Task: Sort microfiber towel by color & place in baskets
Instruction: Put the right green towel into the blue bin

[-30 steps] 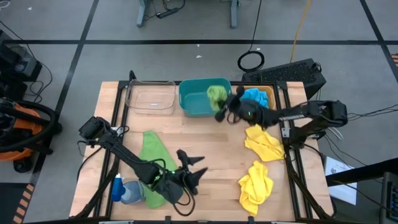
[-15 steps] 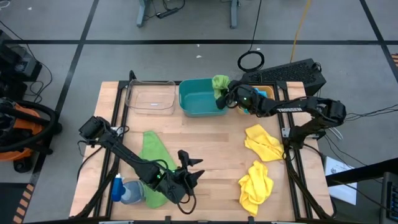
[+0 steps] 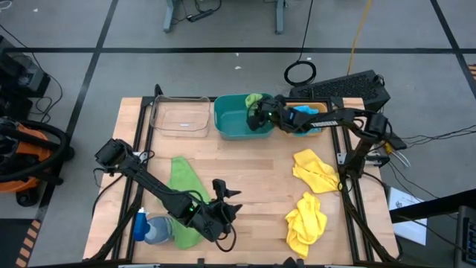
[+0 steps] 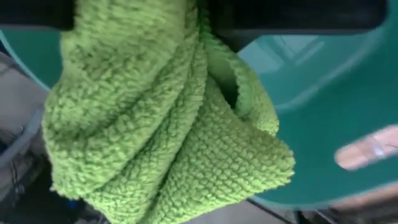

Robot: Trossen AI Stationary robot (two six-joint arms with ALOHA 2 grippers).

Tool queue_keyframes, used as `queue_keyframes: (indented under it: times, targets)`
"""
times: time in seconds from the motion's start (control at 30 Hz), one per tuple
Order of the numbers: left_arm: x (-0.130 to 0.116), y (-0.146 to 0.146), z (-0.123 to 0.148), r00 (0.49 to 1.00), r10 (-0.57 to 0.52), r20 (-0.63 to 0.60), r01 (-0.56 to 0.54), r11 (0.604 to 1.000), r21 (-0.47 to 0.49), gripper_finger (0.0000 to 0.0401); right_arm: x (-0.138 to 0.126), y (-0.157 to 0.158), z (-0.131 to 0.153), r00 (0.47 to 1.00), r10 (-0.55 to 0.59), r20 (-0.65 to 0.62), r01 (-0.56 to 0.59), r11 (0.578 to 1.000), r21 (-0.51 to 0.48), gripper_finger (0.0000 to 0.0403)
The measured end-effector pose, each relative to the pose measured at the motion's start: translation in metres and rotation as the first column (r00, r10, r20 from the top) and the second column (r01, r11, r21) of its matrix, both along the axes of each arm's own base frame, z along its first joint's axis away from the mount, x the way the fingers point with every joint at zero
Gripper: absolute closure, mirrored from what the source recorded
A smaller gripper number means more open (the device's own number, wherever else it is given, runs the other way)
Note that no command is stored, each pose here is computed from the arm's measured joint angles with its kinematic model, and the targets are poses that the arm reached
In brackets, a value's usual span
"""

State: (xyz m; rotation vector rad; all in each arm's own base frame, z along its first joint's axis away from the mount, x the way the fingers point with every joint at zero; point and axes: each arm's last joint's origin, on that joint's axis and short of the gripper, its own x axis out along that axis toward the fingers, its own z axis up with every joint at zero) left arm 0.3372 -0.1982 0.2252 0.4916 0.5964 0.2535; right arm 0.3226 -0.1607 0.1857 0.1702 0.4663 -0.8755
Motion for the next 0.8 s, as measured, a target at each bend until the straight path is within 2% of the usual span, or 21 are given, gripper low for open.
queue_keyframes:
  times: [0.23,0.4,0.57,0.7,0.8]
  targets:
    - [-0.008,0.000,-0.002,0.997,0.073,-0.009,-0.074,0.995,-0.069,0.0161,-0.002,-0.005,0.012,0.993,-0.019,-0.115,0.027,0.997,0.070,0.0208]
    - [-0.015,-0.003,0.001,0.995,0.101,0.008,-0.099,0.986,-0.131,0.0161,-0.003,-0.003,0.026,0.987,0.001,-0.158,0.014,0.996,0.091,0.0153]
    - [-0.021,-0.011,-0.001,0.995,0.095,-0.017,-0.096,0.965,-0.243,0.0161,-0.005,-0.002,0.029,0.971,0.034,-0.237,-0.003,0.992,0.127,0.0119]
    - [-0.027,-0.017,-0.003,0.994,0.102,-0.039,-0.109,0.940,-0.323,0.0161,-0.005,0.002,0.036,0.972,0.041,-0.232,-0.014,0.993,0.119,0.0109]
    - [-0.031,-0.018,-0.006,0.990,0.120,-0.071,-0.137,0.930,-0.341,0.0161,-0.006,0.004,0.040,0.973,0.051,-0.226,-0.028,0.994,0.107,0.0108]
